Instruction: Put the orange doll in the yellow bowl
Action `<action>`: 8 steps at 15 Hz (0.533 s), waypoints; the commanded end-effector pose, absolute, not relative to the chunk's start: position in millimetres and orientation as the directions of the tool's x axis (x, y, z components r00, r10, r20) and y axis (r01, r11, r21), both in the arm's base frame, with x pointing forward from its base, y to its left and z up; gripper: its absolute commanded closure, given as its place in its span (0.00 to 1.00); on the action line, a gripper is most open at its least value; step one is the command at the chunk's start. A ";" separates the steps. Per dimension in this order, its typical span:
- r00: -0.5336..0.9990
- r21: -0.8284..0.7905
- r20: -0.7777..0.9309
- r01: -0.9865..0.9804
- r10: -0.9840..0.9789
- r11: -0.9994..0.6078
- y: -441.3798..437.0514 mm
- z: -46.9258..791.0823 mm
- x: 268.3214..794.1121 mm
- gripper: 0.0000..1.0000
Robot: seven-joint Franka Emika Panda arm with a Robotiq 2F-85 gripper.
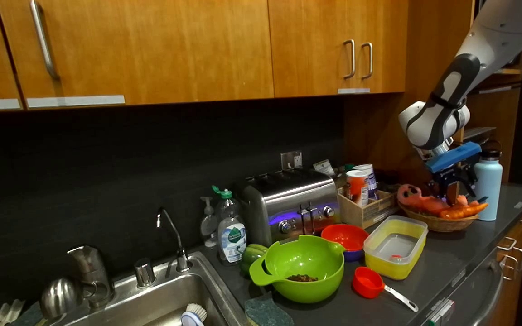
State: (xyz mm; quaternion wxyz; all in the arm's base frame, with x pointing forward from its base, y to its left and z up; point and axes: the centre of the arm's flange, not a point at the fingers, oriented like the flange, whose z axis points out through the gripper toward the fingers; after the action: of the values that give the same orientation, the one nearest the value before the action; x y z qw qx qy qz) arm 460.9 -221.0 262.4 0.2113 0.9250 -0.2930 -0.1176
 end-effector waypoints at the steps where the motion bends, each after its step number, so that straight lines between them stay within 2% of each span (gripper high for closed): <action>1: 0.803 0.453 -0.120 -0.479 -0.583 -0.752 -228.5 258.7 468.1 0.58; 6: 0.794 0.433 -0.139 -0.489 -0.592 -0.758 -220.4 264.8 471.5 0.98; 8: 0.793 0.412 -0.150 -0.493 -0.591 -0.766 -214.5 269.7 473.4 1.00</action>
State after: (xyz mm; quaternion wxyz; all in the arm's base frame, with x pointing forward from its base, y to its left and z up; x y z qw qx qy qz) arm 467.0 -219.1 259.4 0.1936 0.9266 -0.2957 -0.1281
